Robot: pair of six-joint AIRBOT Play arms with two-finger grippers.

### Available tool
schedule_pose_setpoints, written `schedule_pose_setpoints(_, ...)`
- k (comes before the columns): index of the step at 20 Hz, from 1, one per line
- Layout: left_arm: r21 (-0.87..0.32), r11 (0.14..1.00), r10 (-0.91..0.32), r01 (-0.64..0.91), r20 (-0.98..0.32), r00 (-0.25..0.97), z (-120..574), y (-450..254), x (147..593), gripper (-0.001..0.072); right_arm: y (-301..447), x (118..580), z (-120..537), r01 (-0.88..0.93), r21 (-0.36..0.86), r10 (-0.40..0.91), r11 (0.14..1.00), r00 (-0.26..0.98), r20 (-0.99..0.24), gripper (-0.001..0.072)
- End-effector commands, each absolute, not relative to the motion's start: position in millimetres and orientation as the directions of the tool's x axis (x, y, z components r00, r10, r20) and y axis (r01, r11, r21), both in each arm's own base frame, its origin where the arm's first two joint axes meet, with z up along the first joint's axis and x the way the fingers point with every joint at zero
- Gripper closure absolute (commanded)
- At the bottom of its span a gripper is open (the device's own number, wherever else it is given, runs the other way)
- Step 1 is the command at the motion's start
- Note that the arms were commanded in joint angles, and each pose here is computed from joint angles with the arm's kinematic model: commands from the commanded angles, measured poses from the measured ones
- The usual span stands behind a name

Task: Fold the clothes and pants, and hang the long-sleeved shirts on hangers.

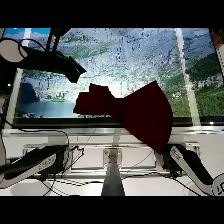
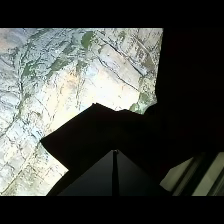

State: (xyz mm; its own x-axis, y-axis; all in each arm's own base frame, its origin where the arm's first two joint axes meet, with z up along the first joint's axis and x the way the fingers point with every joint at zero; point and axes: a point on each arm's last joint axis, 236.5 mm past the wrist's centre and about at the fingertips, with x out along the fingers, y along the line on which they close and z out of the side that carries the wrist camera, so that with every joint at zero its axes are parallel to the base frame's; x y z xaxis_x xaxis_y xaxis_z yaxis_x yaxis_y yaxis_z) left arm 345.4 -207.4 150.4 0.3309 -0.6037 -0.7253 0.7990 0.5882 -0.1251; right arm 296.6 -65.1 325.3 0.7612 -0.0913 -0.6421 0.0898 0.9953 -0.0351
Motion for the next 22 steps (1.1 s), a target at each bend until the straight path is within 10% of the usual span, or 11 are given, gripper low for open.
schedule_pose_setpoints(1, -0.125, 0.589, -0.604, 0.799, -0.725, 0.331, 150.2, -207.4, 345.6, 0.0683, -64.9, 296.9, 324.3, 0.089, -0.034, -0.090, 0.995, 0.759, -0.645, 0.0697)
schedule_pose_setpoints(22, -0.076, 0.613, -0.511, 0.786, -0.797, 0.321, 121.3, -187.2, 356.0, 0.0682, -73.3, 318.6, 343.0, 0.085, -0.080, -0.115, 0.993, 0.823, -0.556, 0.0686)
